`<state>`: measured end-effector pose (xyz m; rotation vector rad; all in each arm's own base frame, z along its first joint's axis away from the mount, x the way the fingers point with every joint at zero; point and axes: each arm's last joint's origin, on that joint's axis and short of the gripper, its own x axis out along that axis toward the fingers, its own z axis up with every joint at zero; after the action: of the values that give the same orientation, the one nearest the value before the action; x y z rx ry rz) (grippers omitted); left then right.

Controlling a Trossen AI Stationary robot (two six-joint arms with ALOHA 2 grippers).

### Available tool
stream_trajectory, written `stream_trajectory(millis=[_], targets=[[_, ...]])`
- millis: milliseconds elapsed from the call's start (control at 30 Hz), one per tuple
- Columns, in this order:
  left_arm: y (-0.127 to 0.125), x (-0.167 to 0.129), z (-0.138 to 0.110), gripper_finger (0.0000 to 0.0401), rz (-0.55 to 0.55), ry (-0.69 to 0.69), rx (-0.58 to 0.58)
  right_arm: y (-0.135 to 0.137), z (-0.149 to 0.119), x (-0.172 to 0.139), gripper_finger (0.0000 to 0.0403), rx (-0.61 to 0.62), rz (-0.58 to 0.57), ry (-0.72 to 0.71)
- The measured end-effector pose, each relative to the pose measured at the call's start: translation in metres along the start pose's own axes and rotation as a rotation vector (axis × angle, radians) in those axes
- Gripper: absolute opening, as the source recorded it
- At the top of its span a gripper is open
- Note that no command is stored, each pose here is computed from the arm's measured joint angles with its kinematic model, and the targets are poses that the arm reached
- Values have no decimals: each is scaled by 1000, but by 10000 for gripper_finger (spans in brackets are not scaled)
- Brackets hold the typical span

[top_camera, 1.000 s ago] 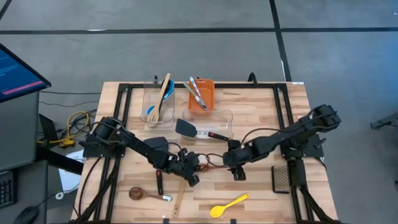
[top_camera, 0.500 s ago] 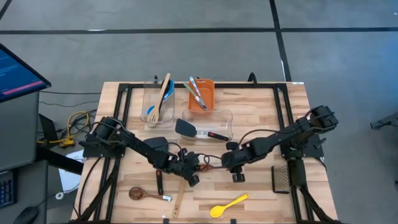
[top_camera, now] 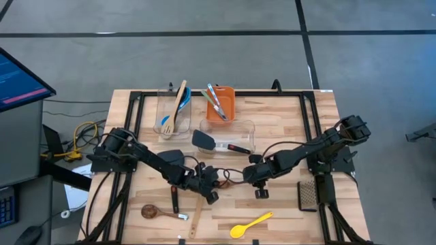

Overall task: Pick & Place Kitchen Items
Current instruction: Put the top dark brown spoon into the top transparent bin

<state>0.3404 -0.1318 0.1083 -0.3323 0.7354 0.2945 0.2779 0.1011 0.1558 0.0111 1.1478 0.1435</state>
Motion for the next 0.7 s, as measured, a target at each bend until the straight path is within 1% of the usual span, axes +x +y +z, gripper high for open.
stream_trajectory(millis=[100, 167, 233, 300, 400, 533, 600, 700], targets=[[0, -1, 1, 2, -3, -3, -1, 0, 0, 0, 28, 0, 0, 2], [-1, -3, 3, 2, -12, -14, 4, 0, 0, 0, 28, 0, 0, 4], [-2, -9, 8, 2, -26, -27, 34, 0, 0, 0, 28, 6, 0, 3], [-6, -17, 16, 2, -60, -58, 44, 0, 0, 0, 28, 8, 1, 1], [-9, -35, 30, 2, -96, -104, 87, 0, 0, 0, 28, 7, 2, -1], [-11, -67, 52, 2, -141, -197, 169, 1, 0, 0, 28, 6, 4, -4], [-10, -83, 62, 2, -138, -242, 203, 2, 0, 0, 28, 2, 5, -2], [-5, -106, 73, 2, -105, -295, 237, 7, 6, -4, 28, -8, 15, -16]])
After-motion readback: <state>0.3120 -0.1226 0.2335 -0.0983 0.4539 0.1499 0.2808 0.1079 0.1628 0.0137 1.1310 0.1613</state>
